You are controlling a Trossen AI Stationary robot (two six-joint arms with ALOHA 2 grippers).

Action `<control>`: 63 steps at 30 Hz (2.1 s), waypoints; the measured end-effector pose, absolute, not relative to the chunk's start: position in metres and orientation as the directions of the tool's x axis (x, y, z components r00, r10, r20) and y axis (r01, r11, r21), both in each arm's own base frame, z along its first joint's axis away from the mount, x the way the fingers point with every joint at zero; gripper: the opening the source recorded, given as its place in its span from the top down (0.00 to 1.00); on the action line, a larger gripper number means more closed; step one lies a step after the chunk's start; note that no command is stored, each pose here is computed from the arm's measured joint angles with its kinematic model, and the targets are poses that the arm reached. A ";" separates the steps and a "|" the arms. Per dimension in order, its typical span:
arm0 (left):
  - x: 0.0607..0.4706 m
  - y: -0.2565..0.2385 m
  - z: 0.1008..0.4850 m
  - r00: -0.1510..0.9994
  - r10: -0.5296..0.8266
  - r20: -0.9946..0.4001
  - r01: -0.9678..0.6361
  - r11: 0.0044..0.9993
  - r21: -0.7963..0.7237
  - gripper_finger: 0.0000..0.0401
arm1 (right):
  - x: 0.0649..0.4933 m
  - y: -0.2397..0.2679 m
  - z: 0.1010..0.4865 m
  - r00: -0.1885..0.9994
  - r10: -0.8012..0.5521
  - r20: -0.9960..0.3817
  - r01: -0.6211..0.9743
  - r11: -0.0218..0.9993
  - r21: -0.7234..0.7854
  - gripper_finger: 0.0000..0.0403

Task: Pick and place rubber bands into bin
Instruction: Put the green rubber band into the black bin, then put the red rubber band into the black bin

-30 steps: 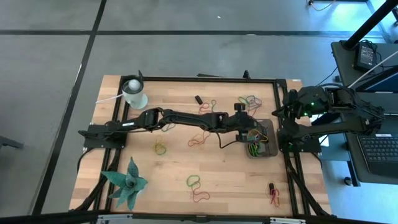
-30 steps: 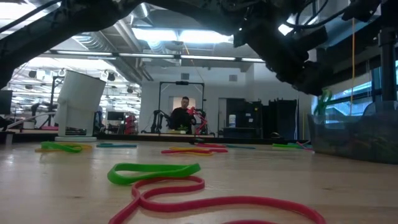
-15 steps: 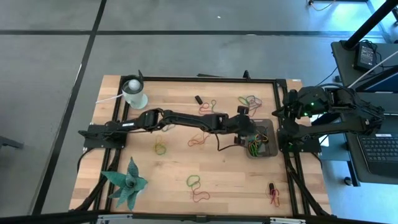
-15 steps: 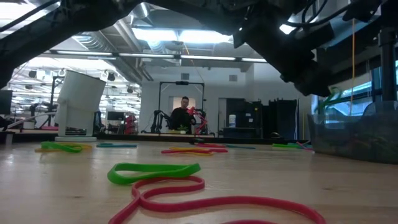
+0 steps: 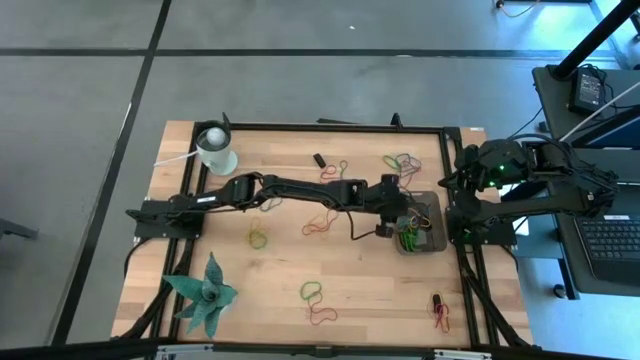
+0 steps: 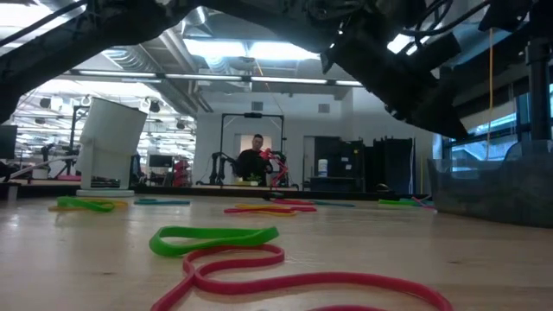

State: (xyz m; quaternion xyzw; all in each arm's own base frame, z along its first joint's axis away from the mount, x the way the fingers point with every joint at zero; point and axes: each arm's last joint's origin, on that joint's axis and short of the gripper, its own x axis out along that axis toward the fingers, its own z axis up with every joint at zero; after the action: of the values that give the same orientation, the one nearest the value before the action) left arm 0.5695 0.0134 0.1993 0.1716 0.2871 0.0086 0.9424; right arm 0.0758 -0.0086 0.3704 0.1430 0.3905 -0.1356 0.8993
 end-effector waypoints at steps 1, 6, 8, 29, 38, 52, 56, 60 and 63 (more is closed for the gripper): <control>0.569 0.014 0.199 0.838 0.061 -0.542 0.126 0.945 0.301 0.68 | 0.076 -0.009 0.370 0.659 -0.132 -0.741 0.355 0.923 0.151 0.99; 0.569 0.016 0.199 0.824 0.178 -0.538 -0.011 0.954 0.299 0.72 | 0.076 -0.009 0.370 0.659 -0.133 -0.741 0.355 0.923 0.150 0.99; 0.569 0.021 0.198 0.824 0.170 -0.541 -0.021 0.963 0.270 0.73 | 0.076 -0.009 0.370 0.659 -0.133 -0.741 0.355 0.923 0.151 0.99; 0.511 0.018 0.243 0.593 0.066 -0.803 0.086 0.986 0.144 1.00 | 0.082 -0.010 0.373 0.686 -0.162 -0.709 0.383 0.910 0.162 0.99; 0.442 0.015 0.224 0.599 0.118 -0.792 -0.008 0.990 0.141 1.00 | 0.118 -0.013 0.363 0.746 -0.167 -0.645 0.365 0.912 0.187 0.99; 0.252 0.008 0.265 0.728 0.219 -0.650 -0.187 0.975 0.119 1.00 | 0.215 -0.053 0.321 0.694 -0.410 -0.592 0.600 0.783 0.161 0.82; 0.205 0.007 0.270 0.792 0.219 -0.570 -0.206 0.975 0.089 1.00 | 0.233 -0.081 0.311 0.564 -0.448 -0.694 0.737 0.653 0.177 0.72; 0.166 0.006 0.272 0.857 0.182 -0.483 -0.179 0.982 0.051 1.00 | 0.241 -0.109 0.306 0.422 -0.456 -0.784 0.821 0.558 0.118 0.65; 0.143 0.005 0.273 0.897 0.155 -0.415 -0.152 0.988 0.041 1.00 | 0.241 -0.129 0.301 0.302 -0.439 -0.846 0.871 0.488 0.058 0.61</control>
State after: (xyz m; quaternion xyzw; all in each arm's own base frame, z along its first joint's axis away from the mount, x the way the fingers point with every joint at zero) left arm 0.1434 0.0052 0.2731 0.0037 0.2132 0.0788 0.9738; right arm 0.2413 -0.1289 0.3014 0.2667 0.4052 -0.4300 0.7615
